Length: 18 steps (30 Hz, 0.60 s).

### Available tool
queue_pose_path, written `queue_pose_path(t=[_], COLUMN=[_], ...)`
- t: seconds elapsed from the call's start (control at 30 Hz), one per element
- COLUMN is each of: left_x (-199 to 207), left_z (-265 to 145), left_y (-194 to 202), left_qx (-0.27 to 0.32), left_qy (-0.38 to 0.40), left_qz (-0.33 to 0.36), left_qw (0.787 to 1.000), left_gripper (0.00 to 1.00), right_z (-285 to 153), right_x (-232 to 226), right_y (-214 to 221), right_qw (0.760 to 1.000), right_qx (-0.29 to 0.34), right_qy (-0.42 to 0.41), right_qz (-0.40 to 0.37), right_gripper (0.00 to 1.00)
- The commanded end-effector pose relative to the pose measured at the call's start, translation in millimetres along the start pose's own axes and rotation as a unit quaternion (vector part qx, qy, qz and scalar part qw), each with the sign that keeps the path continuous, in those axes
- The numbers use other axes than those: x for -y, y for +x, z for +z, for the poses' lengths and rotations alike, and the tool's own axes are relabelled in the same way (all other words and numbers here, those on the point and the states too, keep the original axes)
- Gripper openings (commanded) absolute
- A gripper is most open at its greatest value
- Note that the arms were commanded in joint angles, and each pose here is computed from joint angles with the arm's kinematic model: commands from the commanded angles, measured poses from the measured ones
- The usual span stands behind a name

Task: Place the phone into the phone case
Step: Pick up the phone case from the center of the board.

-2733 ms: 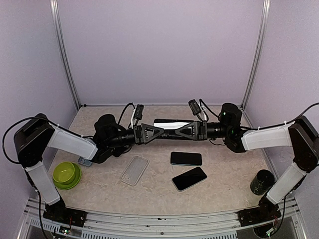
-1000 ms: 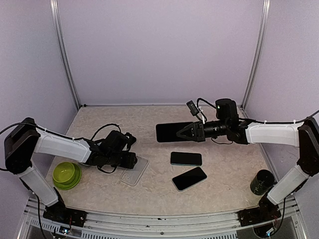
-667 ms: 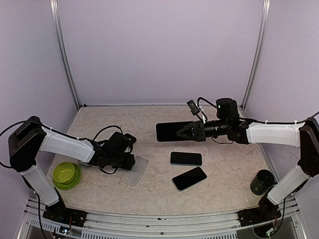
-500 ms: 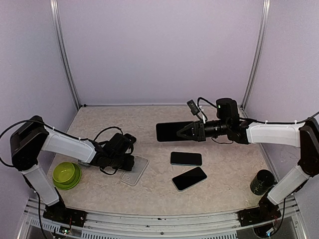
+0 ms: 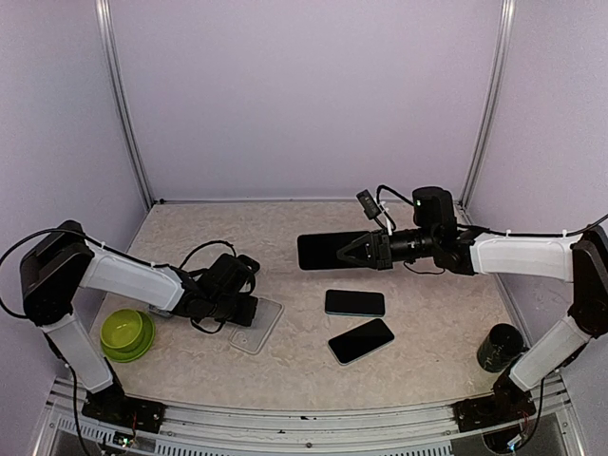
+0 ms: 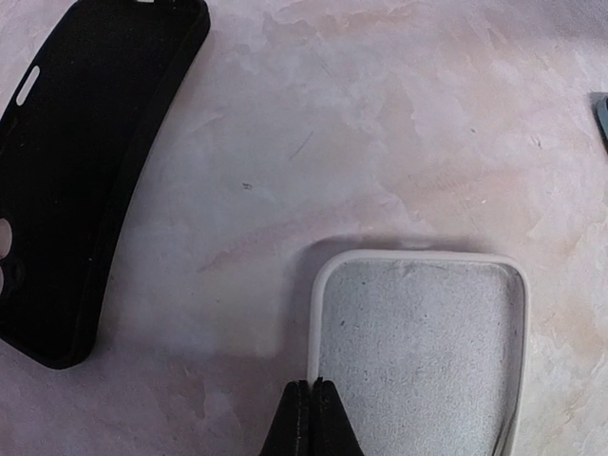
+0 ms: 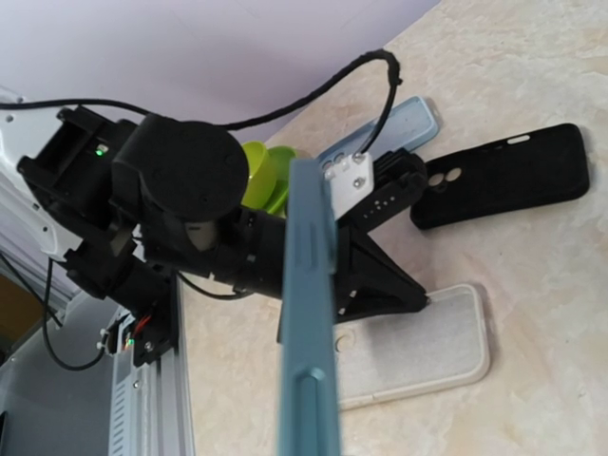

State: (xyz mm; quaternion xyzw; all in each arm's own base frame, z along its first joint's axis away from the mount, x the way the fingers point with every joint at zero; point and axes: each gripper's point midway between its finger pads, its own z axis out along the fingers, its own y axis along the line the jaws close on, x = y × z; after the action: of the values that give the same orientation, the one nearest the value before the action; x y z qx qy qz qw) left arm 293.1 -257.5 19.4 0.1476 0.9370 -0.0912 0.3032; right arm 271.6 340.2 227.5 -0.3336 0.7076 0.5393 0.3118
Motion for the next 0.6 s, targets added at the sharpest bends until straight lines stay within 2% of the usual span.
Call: queue_pose_path(t=[0.0, 0.57], left_x=[14.1, 47.1], left_z=[-1.4, -11.4], left_y=[-18.3, -87.3], left_qx=[0.020, 0.089], left_qy=[0.022, 0.092], left_qz=[0.018, 0.117], left_qw=[0.999, 0.985], left_gripper=[0.00, 0.00], right_z=[-8.7, -14.8], right_x=[-15.9, -19.4], right_y=[-22.5, -22.8], right_qw=[0.999, 0.999], right_qx=[0.024, 0.026], right_qy=[-0.012, 0.000], right_qz=[-0.033, -0.036], right_gripper=[0.00, 0.00])
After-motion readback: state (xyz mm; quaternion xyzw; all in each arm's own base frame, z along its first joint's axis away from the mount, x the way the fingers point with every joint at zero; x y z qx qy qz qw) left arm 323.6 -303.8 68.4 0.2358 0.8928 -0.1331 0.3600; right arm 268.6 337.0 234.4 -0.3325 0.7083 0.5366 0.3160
